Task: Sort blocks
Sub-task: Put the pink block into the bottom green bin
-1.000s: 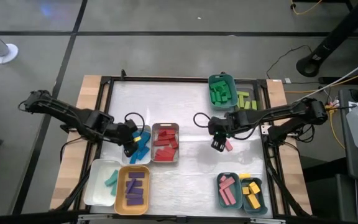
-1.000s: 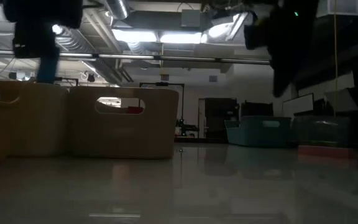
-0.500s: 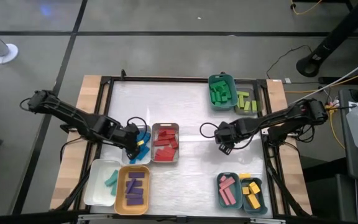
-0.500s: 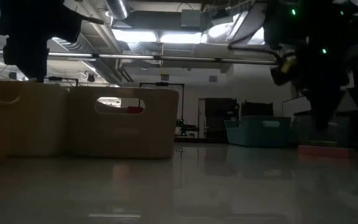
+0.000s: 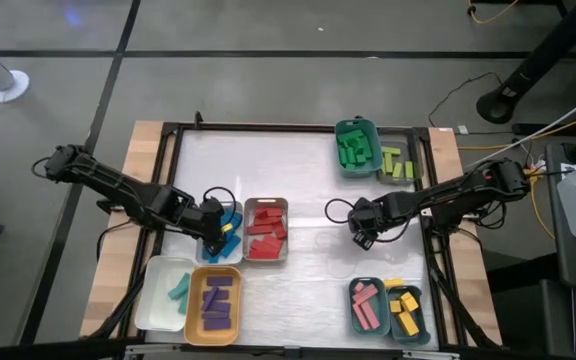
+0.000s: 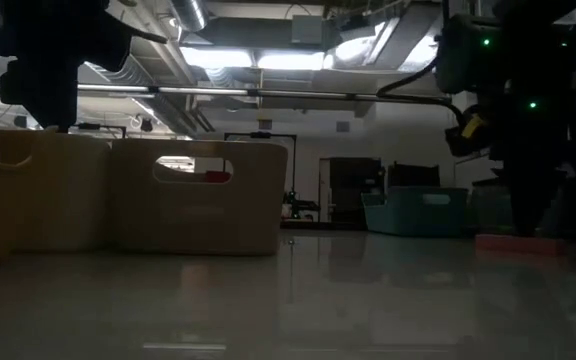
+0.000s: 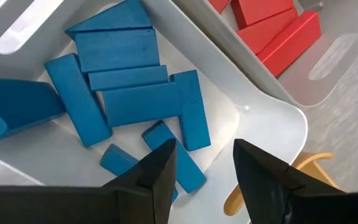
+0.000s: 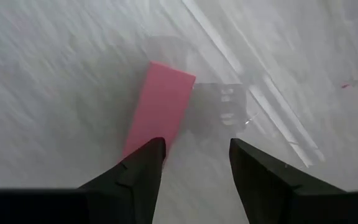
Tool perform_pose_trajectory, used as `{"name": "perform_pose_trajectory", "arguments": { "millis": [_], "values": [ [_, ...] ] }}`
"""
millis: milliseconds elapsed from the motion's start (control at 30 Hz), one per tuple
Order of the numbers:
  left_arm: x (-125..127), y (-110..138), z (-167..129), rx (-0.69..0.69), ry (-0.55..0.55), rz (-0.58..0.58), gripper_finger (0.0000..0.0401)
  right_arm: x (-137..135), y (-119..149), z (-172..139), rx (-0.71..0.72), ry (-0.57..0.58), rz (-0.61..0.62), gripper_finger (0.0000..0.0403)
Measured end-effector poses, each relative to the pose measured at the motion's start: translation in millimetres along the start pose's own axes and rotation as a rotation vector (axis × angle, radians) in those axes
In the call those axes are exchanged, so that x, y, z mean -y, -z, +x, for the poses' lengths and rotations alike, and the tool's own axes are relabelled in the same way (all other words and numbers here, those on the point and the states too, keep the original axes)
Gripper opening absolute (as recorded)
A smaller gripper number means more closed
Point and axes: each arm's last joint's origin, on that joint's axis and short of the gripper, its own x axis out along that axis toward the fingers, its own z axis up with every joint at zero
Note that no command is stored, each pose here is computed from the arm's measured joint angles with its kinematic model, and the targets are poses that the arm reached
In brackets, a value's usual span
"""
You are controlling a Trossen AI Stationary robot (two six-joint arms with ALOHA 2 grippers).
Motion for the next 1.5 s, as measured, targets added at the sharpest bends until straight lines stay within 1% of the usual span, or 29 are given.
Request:
{"name": "perform_pose_trajectory", "arguments": {
  "millis": [67,167,333,467,633,767,900,967,1033,1233,1333,1500],
  "values": [
    [0,0,0,0.0,-0.001,-0.002,0.0147,0,-1,-6,0.004,-0.004,0.001,0.0188],
    [0,0,0,0.0,0.001,-0.002,0.0148,-4,-5,-14,0.033,-0.057,0.008,0.0188],
    [0,0,0,0.001,0.001,-0.001,0.0148,-6,-6,-15,0.025,-0.088,0.03,0.0188],
    [0,0,0,0.001,0.001,-0.001,0.0148,-5,-5,-10,0.034,-0.094,0.05,0.0188],
    [0,0,0,0.001,0.001,0.003,0.0148,-6,-4,-2,0.042,-0.14,0.056,0.0188],
    [0,0,-2,0.004,0.008,0.044,0.0148,-4,0,7,0.045,-0.156,0.098,0.0188],
    [-2,-1,-12,0.039,0.058,0.096,0.0148,0,5,16,0.035,-0.141,0.126,0.0187],
    [-4,-2,-21,0.094,0.099,0.118,0.0148,2,7,18,0.034,-0.131,0.152,0.018],
    [-7,-2,-32,0.17,0.124,0.154,0.0148,4,9,21,0.027,-0.121,0.165,0.0165],
    [-24,5,-71,0.467,0.148,0.24,0.0148,5,10,22,0.024,-0.117,0.168,0.01],
    [-31,10,-85,0.586,0.15,0.258,0.0148,4,10,22,0.027,-0.129,0.169,0.0098],
    [-33,16,-91,0.69,0.111,0.311,0.0148,-2,3,6,0.019,-0.167,0.164,0.01]
  ]
}}
